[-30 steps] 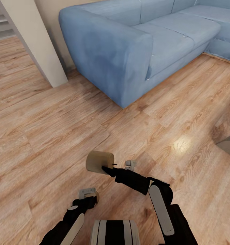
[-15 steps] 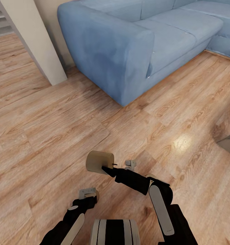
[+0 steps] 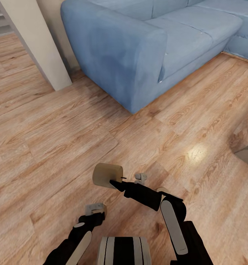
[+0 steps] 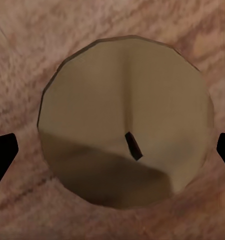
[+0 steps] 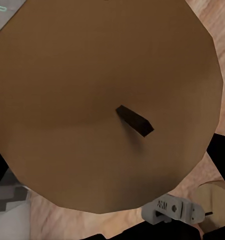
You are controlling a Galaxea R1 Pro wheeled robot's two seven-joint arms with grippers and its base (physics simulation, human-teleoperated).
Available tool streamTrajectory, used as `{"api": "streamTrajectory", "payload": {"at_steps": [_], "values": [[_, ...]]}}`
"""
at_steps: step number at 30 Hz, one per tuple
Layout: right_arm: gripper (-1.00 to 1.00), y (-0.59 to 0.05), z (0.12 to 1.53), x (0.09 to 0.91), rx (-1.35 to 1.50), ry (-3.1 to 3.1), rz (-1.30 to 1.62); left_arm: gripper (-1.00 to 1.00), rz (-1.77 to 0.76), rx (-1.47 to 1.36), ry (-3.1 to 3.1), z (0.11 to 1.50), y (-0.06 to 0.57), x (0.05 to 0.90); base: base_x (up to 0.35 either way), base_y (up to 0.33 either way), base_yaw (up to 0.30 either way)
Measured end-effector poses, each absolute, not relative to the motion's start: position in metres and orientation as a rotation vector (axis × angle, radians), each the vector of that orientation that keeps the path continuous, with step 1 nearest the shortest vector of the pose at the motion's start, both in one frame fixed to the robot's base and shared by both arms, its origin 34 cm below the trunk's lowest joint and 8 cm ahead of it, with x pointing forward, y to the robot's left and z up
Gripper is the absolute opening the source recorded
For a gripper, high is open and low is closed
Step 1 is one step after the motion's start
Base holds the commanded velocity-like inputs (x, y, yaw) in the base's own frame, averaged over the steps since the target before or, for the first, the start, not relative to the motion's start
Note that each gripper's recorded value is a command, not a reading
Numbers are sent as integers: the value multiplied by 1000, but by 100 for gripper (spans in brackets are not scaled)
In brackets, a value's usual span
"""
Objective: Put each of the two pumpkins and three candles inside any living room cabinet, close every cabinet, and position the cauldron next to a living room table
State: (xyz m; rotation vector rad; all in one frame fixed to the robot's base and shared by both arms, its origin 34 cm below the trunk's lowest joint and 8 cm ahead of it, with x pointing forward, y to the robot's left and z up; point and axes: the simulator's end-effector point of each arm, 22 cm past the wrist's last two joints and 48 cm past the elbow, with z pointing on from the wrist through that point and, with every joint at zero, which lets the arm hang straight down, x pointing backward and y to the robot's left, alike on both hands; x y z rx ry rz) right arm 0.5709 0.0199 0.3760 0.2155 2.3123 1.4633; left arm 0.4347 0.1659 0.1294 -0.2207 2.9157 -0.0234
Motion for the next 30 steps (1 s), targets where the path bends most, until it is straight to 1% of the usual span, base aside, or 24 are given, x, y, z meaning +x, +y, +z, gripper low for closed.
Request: {"api": "streamTrajectory", "payload": {"at_steps": [6,22,30], "values": [[-100,20,370,569,226,2321,1467,100,-43,-174,2932,126,155,427,0,0,0],[-100,20,370,569,225,2322,1466,100,-44,-169,2932,126,155,427,0,0,0],[-100,20,370,569,224,2322,1467,100,-39,-175,2932,126,157,427,57,43,0]]}}
